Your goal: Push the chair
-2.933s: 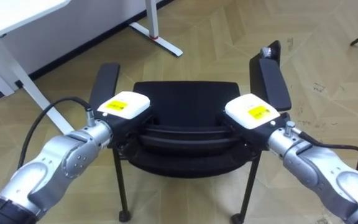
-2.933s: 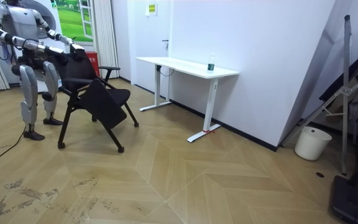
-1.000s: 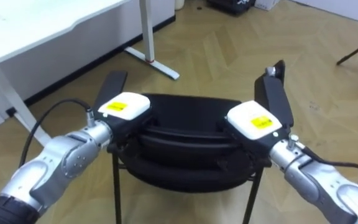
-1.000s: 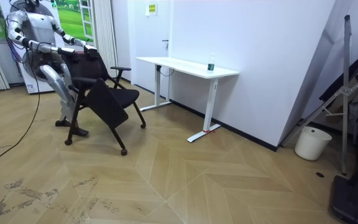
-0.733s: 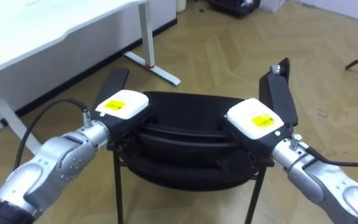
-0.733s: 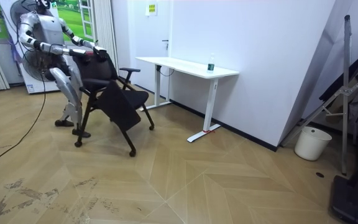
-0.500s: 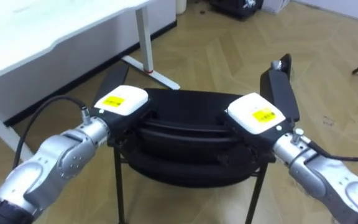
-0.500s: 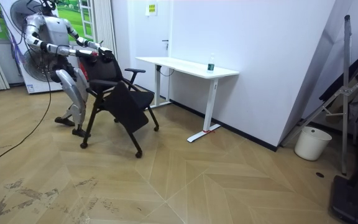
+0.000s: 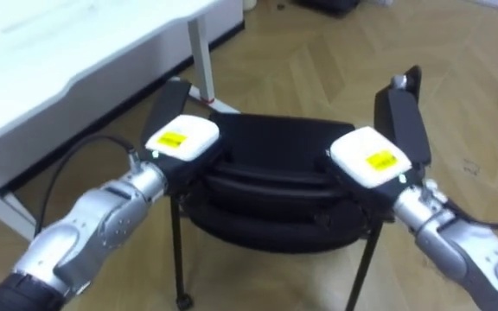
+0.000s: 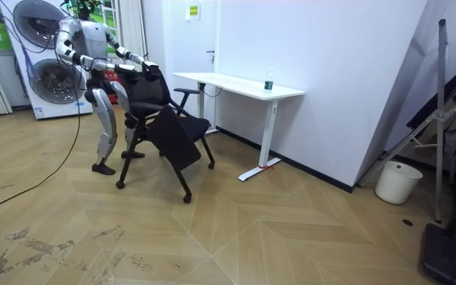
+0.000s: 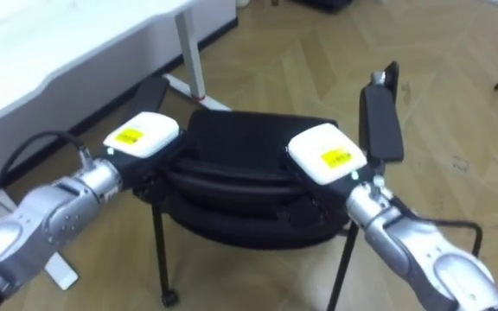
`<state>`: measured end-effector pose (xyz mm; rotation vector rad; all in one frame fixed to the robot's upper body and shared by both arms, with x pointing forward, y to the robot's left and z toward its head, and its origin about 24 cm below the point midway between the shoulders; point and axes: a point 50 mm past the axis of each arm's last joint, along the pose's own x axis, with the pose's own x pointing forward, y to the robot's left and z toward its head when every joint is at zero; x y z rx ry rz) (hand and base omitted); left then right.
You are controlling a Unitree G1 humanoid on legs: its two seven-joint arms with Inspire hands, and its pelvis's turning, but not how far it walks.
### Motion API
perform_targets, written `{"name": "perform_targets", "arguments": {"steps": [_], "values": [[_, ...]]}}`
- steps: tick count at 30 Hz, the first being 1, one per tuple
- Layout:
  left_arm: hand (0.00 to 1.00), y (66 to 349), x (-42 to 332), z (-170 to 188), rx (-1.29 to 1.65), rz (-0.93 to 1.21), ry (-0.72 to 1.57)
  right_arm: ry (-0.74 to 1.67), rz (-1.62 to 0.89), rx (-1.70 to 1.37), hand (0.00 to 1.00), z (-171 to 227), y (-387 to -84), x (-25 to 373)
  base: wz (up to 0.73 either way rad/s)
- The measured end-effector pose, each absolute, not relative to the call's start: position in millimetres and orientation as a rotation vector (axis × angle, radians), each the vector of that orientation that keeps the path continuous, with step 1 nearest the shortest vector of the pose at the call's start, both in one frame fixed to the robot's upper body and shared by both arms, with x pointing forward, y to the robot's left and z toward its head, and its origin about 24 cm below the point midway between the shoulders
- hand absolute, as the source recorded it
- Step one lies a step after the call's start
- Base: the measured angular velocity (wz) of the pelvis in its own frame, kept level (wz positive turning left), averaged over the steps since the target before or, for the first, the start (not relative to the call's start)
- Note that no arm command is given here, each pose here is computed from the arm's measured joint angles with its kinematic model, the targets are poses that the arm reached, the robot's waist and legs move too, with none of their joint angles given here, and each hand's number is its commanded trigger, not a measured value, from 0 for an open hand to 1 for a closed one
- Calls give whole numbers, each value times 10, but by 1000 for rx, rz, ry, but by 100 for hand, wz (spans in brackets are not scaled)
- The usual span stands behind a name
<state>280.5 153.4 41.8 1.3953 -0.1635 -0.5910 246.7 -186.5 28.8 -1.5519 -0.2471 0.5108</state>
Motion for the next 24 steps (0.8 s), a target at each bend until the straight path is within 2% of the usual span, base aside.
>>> {"name": "perform_targets", "arguments": {"steps": [13, 24], "values": [[100, 1631, 2852, 507, 1394, -529, -180, -297, 489, -1589, 100, 456, -1719, 2552, 4], [100, 1850, 2910, 536, 1408, -413, -132, -312, 518, -1580, 100, 477, -1407, 2848, 60]]}}
